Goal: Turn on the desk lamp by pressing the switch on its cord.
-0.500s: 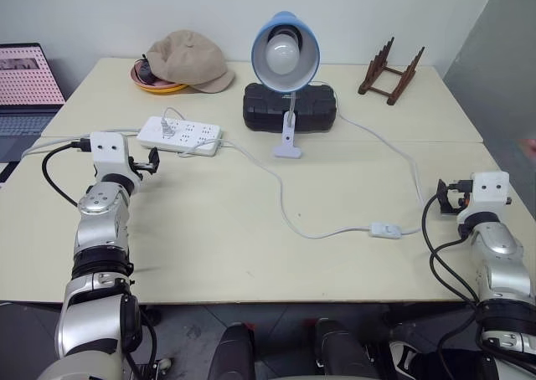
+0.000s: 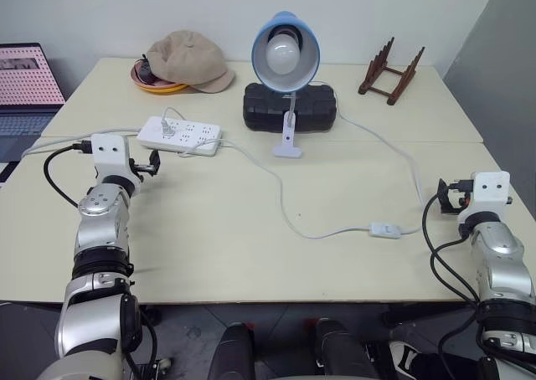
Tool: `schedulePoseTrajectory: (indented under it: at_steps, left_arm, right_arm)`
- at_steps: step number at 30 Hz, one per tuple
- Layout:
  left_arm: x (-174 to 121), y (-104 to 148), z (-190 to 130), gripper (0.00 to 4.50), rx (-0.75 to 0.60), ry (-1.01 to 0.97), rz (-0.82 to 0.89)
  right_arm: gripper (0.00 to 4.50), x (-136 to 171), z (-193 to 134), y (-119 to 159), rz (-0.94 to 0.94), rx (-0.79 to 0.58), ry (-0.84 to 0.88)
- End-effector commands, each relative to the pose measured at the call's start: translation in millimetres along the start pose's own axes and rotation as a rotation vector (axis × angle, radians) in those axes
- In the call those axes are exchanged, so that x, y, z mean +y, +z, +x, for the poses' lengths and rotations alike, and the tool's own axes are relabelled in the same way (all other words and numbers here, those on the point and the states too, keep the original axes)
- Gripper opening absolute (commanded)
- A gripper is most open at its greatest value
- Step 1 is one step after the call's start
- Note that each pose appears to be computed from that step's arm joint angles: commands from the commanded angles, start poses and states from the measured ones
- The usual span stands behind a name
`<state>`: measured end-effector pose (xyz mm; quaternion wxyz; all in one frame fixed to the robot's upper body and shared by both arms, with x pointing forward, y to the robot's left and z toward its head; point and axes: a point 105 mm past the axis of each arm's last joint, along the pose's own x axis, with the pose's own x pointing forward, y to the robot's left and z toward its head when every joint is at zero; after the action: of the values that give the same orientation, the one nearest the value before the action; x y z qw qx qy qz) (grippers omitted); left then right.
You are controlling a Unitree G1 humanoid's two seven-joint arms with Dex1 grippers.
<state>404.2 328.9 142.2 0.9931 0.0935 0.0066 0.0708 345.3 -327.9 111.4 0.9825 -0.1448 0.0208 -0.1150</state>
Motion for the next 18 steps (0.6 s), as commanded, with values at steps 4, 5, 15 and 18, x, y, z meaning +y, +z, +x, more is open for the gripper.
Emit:
schedulePoseTrajectory:
  at_steps: [4,5,15,18]
  left_arm:
    - [-24.0,35.8,0.6,4.42,-0.084,-0.190,0.016]
    - [-32.4,39.1,-0.9,4.42,-0.086,-0.247,0.035]
    - [-110.2,52.6,-44.8,4.42,-0.025,-0.826,0.166]
    - [-144.3,61.8,-78.2,4.42,-0.015,-1.094,0.218]
  right_arm:
    - [4.50,1.6,-18.8,27.0,-0.010,-0.067,0.154]
    - [4.50,3.5,-25.0,30.6,-0.015,-0.068,0.198]
    - [4.50,34.6,-97.1,46.5,-0.099,0.051,0.783]
    - [4.50,48.6,-106.0,50.6,-0.169,0.102,1.007]
